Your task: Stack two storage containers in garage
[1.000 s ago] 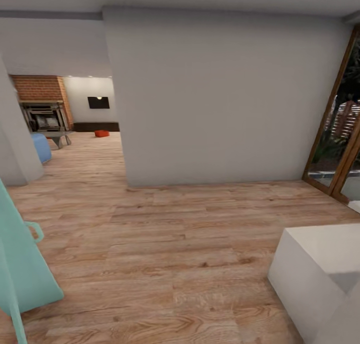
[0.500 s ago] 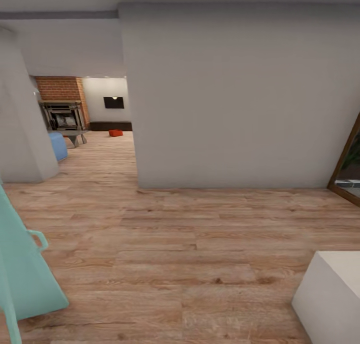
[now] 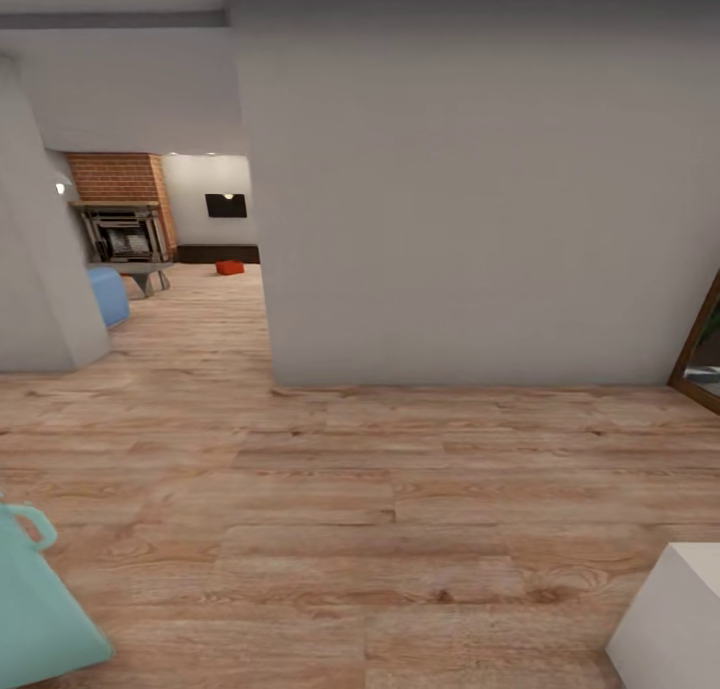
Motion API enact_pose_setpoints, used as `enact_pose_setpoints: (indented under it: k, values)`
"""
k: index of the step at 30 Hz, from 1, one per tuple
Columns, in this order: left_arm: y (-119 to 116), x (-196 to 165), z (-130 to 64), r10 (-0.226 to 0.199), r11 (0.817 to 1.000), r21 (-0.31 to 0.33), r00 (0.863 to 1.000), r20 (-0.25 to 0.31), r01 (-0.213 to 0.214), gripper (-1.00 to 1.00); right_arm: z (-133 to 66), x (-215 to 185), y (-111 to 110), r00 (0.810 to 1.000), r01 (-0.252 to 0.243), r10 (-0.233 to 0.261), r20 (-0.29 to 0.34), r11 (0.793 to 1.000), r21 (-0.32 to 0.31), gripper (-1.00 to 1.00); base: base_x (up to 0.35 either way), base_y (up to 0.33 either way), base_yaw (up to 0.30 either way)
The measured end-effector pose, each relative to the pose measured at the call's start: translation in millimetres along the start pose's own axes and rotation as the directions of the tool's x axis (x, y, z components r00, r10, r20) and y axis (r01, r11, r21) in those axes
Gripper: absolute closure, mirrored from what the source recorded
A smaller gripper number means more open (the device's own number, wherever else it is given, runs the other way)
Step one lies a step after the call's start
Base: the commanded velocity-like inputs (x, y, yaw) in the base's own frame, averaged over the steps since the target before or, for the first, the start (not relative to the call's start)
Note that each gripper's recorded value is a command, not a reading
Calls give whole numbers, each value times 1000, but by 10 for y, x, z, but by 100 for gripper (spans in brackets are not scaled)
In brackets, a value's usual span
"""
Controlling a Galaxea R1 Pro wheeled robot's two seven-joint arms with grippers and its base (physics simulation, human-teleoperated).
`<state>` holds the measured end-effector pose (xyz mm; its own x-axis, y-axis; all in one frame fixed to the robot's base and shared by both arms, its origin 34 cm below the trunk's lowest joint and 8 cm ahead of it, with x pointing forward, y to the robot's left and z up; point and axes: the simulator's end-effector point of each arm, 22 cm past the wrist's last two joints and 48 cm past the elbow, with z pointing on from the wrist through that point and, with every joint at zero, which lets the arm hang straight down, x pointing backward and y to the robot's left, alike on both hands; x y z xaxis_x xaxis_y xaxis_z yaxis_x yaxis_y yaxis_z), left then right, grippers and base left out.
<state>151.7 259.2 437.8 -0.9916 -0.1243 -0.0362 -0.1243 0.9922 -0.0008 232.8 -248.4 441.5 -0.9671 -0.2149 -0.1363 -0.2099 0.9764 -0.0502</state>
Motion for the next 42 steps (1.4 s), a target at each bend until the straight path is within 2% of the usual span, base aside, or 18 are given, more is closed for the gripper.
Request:
enact_pose_setpoints:
  k: [20, 42]
  values:
    - [7, -1, 0, 2, 1000, -1, 1000, 0, -2, -100, 0, -3, 14, 1000, -1, 1, 0, 1000, -2, -100, 321, 0, 14]
    - [5, 0, 0, 1, 1000, -1, 1000, 0, -1, -100, 0, -4, 16, 1000, -1, 1, 0, 1000, -2, -100, 321, 0, 256]
